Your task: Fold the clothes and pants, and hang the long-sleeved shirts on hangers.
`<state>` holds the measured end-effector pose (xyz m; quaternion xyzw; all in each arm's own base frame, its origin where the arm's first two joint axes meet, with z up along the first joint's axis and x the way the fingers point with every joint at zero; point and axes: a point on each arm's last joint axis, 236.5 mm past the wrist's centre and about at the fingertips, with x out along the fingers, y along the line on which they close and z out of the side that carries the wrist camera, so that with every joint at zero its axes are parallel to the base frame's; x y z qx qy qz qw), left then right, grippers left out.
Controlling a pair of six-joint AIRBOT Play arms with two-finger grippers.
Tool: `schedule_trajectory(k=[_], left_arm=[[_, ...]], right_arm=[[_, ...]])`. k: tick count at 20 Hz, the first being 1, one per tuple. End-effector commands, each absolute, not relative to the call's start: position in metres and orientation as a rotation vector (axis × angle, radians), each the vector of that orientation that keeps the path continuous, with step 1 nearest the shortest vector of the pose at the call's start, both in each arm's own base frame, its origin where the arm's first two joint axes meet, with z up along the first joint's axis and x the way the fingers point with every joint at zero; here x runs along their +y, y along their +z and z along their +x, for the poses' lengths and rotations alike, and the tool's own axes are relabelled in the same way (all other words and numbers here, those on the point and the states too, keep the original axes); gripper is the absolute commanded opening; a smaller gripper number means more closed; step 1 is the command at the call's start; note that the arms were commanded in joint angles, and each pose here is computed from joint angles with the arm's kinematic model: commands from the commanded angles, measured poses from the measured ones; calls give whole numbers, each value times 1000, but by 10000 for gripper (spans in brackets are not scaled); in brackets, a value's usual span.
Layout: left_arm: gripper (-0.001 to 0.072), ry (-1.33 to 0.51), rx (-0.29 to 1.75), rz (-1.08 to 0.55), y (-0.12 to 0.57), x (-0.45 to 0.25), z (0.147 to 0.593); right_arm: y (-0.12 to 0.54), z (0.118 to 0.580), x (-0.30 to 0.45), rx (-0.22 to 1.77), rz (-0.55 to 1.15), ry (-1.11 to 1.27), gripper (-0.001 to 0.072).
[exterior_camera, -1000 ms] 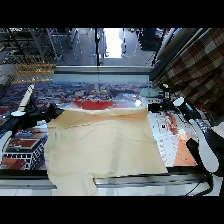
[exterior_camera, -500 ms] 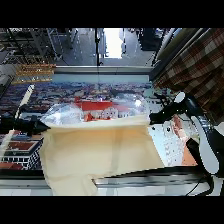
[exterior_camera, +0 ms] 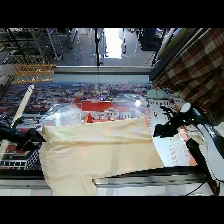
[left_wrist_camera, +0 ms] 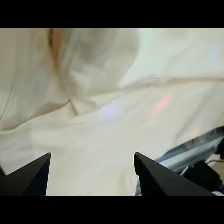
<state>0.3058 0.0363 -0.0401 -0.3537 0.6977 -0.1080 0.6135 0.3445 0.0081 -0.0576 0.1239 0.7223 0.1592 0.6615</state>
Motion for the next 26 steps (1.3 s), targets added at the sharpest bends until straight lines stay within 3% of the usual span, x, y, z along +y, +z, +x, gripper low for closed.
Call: schedule_trajectory(k=[1,5,10,16,19,23,26], left_arm=[[537,-109,1531,-799,-38,32,264],[538,-63,1533,-827,-50,-10,205],[538,-82,1624,-877,-64,-46,150],[538,-76,1749,-946,-63,-61,121],[483,-98,1841,-877,-63,-65,103],[481,-154,1926,-763,-65,-78,92],[484,-82,2021,-652,-80,-72,81]], right_arm=[[-60,295,-18,1644,395,345,500],[-80,241,-30,1692,507,384,507],[-90,234,-24,1671,624,451,506],[-101,233,-12,1691,689,525,504],[-102,232,-11,1698,696,529,498],[-97,225,-8,1722,702,566,498],[-98,225,-9,1724,696,562,498]])
